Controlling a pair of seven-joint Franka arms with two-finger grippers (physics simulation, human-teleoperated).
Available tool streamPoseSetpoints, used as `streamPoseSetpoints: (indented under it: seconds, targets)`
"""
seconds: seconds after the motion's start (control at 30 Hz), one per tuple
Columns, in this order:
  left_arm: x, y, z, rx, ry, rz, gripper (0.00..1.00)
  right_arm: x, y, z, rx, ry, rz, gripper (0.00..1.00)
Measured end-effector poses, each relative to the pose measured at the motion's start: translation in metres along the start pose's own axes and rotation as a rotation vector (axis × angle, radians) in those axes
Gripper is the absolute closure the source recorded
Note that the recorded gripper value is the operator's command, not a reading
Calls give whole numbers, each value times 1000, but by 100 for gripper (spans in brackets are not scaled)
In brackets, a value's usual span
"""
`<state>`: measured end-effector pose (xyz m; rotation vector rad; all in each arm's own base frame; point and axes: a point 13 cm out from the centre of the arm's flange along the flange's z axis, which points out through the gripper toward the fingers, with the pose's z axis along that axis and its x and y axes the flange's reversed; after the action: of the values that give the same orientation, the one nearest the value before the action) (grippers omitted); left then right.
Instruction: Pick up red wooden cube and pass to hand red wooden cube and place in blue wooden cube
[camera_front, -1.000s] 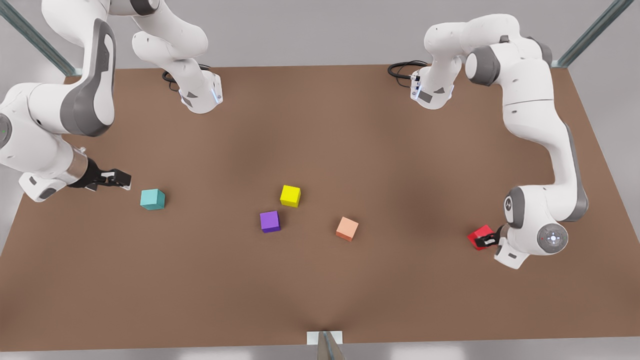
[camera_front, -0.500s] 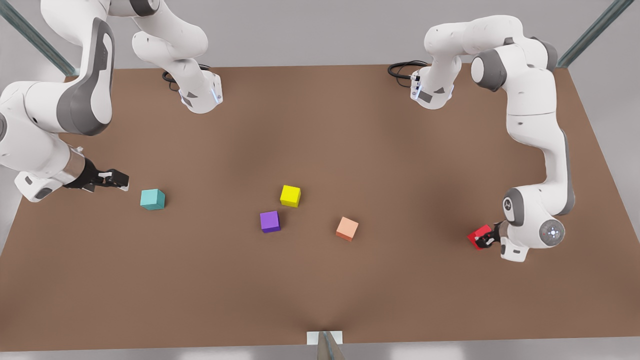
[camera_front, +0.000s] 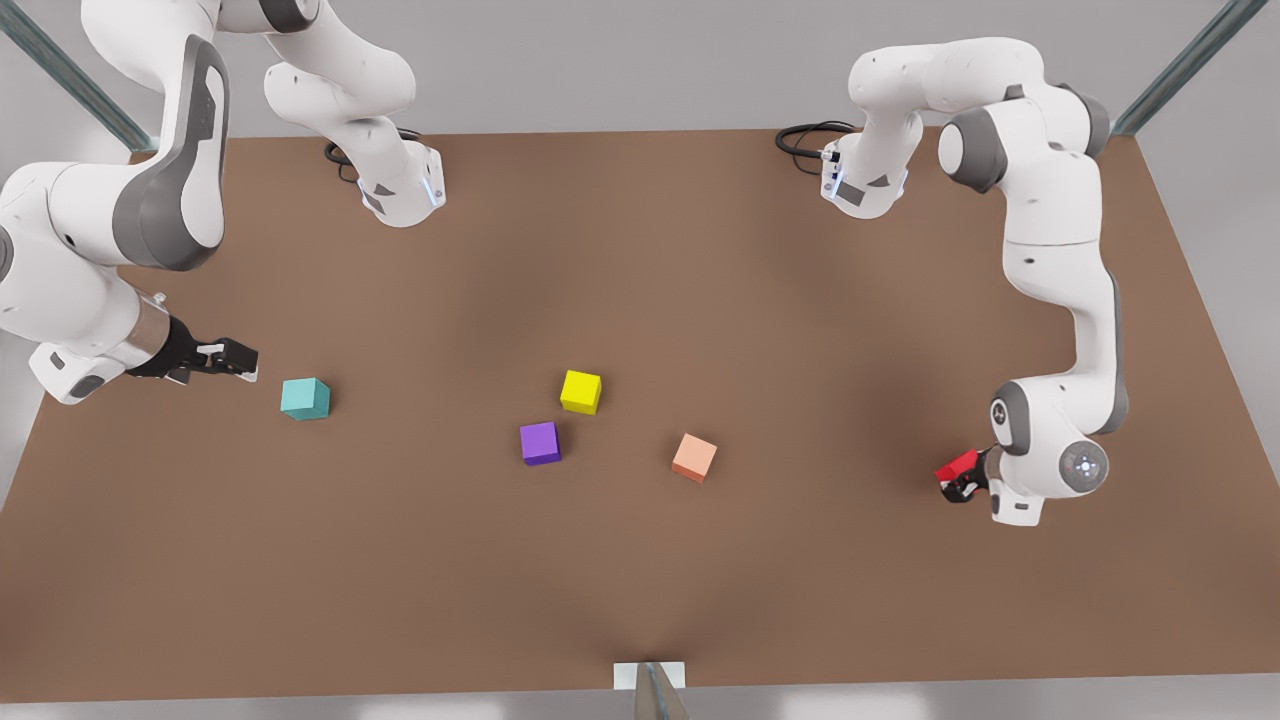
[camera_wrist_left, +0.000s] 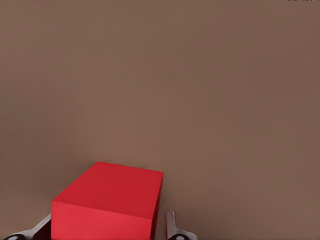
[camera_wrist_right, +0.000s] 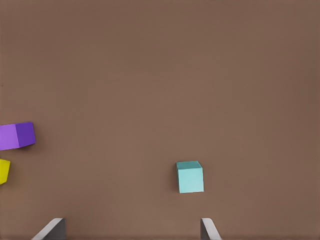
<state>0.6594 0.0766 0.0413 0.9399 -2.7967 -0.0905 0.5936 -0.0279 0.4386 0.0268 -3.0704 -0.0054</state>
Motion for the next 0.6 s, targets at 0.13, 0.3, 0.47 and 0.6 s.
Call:
streamPoseSetpoints:
  seconds: [0.13, 0.3, 0.47, 0.6]
  targets:
    - [-3, -1, 1, 3, -11, -12, 35, 0, -1, 1, 0, 2, 1, 0]
    - [15, -84, -68, 139, 1, 29, 35, -7, 12, 28, -31, 47, -9, 0]
    - [178, -249, -164, 403, 282, 194, 35, -21, 153, 150, -600, 302, -11, 0]
    - [361, -345, -204, 538, 562, 375, 34, -29, 294, 159, -1059, 396, -128, 0]
